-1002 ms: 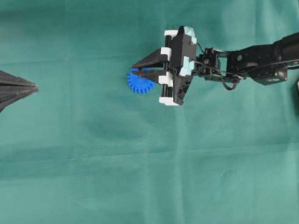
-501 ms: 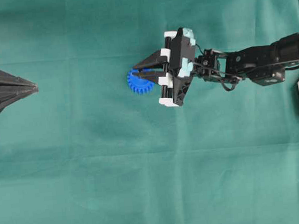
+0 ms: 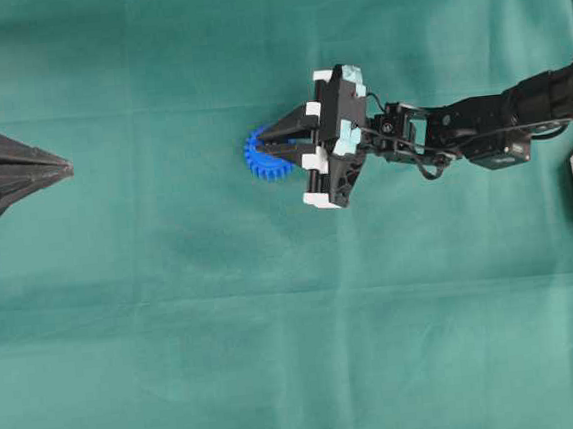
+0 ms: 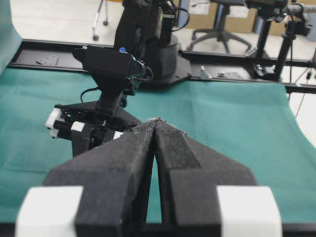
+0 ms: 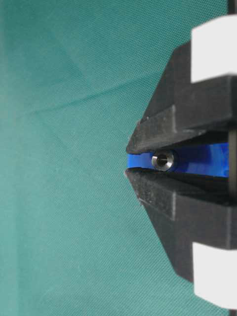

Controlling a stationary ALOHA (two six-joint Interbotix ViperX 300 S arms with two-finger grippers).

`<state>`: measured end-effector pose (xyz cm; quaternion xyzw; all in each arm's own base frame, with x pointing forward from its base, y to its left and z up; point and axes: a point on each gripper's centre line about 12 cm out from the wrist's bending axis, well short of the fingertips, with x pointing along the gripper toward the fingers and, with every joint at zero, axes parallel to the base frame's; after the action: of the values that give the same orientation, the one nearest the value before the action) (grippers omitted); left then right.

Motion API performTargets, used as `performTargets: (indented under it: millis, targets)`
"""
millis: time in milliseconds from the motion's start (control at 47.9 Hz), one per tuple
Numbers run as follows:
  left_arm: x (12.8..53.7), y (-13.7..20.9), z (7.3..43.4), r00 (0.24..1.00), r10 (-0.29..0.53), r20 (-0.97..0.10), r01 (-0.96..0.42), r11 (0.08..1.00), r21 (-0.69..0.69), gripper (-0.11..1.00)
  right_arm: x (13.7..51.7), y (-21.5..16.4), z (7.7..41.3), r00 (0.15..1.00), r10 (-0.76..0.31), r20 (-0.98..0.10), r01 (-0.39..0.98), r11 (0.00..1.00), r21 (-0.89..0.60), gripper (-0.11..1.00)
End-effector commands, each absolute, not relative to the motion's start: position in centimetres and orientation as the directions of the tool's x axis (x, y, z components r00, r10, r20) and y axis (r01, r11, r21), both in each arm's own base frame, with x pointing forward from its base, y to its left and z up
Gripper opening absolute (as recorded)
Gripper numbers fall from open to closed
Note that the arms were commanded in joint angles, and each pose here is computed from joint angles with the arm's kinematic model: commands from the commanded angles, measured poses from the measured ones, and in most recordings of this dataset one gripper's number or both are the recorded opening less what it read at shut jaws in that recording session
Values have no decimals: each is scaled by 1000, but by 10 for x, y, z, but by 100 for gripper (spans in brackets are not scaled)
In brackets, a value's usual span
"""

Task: Insert the shaft placed at a random location into the center hole of the small gear at another random location.
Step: 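Lower the held shaft vertically into the blue gear's center hole, then open the right gripper and raise it away from the gear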

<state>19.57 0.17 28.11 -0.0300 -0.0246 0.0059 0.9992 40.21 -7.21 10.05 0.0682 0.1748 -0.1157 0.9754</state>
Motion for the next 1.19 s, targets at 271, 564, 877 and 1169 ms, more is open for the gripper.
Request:
performTargets:
  millis: [271,564,877,1169]
  targets:
    - [197,2,284,998,14,56,-10,998,-62,-1,408,-74,112,924,-207,-321,249,964,97,25]
    - [197,2,284,998,15,56,-12,998,-62,-1,408,-74,112,924,-207,-322,250,963,99,44]
    - [197,2,284,998,14,56,-10,998,-62,-1,408,-74,130,933,-209,-293,249,963,107,83]
    - [197,2,285,998,14,60,-10,998,-62,-1,401,-72,182,951,-202,-234,231,968,101,82]
